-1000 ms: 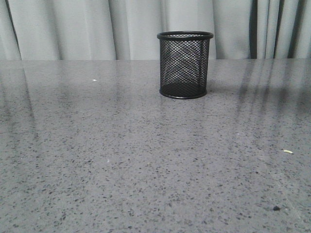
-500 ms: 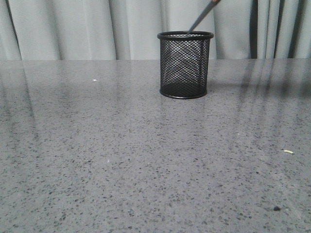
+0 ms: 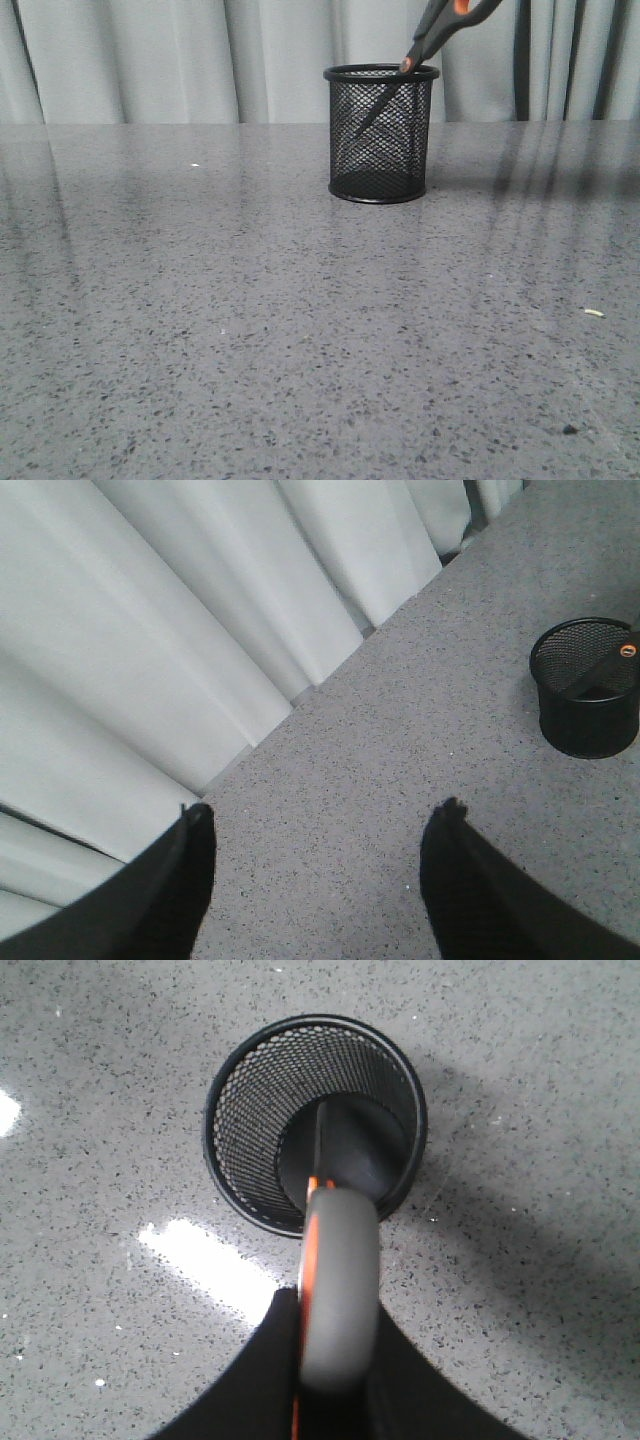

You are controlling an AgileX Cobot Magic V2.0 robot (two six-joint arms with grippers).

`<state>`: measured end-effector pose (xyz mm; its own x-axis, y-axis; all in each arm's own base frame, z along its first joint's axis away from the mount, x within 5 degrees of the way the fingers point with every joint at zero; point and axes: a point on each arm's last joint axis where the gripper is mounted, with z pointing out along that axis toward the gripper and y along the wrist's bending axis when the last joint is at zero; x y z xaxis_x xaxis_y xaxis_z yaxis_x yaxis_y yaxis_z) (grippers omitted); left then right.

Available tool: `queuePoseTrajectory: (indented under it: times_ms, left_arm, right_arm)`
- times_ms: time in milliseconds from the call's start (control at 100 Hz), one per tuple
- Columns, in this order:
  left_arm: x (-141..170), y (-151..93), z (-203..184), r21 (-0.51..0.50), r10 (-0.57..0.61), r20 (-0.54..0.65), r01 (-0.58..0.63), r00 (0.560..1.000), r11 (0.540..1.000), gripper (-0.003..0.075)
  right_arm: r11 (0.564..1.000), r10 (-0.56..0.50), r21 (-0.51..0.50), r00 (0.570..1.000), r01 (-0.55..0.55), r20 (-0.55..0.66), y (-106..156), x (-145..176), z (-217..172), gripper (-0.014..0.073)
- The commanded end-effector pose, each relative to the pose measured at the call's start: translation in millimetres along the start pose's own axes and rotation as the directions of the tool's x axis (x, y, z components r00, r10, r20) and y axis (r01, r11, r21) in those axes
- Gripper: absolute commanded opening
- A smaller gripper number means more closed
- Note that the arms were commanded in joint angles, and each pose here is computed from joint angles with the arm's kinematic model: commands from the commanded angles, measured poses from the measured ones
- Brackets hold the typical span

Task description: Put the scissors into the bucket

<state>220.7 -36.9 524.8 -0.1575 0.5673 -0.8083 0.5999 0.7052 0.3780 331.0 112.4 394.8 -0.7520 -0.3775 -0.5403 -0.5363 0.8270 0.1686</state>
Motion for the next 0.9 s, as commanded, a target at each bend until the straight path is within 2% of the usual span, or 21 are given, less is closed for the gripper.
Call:
queuePoseTrajectory:
  times_ms: [0,90,230,290,480,730,830,890]
  left_arm:
    - [-13.9,-0.7,-16.6,-0.055,-0.005,0.105,0.011,0.994,0.998,0.0419]
    - [-13.9,-0.7,-16.6,-0.055,-0.005,0.105,0.011,0.994,0.998,0.0419]
    - [-13.9,-0.7,-16.6,-0.055,-0.005,0.105,0.011,0.994,0.998,0.0419]
    - [-13.9,-0.7,-16.6,-0.055,-0.005,0.105,0.011,0.994,0.998,0.0419]
    - [-12.7,-2.2,-16.4,-0.039,-0.006,0.092,0.01,0.996,0.999,0.0419]
    - [-14.2,-3.6,-16.6,-0.021,-0.016,0.109,0.019,0.994,1.0,0.0415]
    - [-15.7,-4.9,-16.7,-0.006,-0.026,0.125,0.027,0.992,1.0,0.0356]
    - [-16.9,-5.8,-16.9,0.006,-0.034,0.138,0.033,0.99,0.999,0.0278]
  right_arm:
    - [1.0,-0.018,0.002,0.998,0.018,0.063,6.5,-4.5,-19.7,-0.0006]
    - [1.0,-0.021,0.005,0.997,0.02,0.073,6.2,-5.5,-19.8,0.0099]
    - [1.0,-0.021,0.009,0.996,0.02,0.087,5.9,-6.7,-19.9,0.0392]
    - [1.0,-0.025,0.019,0.995,0.023,0.096,5.3,-7.8,-24.1,0.0446]
    - [0.998,-0.022,0.053,0.987,0.013,0.16,0.2,-15.6,-58.2,0.0447]
    - [0.993,-0.023,0.118,0.95,-0.015,0.311,1.2,-14.3,-111.7,0.0447]
    - [0.989,-0.032,0.147,0.922,-0.027,0.385,6.1,-8.3,-135.8,0.0422]
    - [0.986,-0.048,0.162,0.901,-0.025,0.431,11.8,-4.6,-150.2,0.0375]
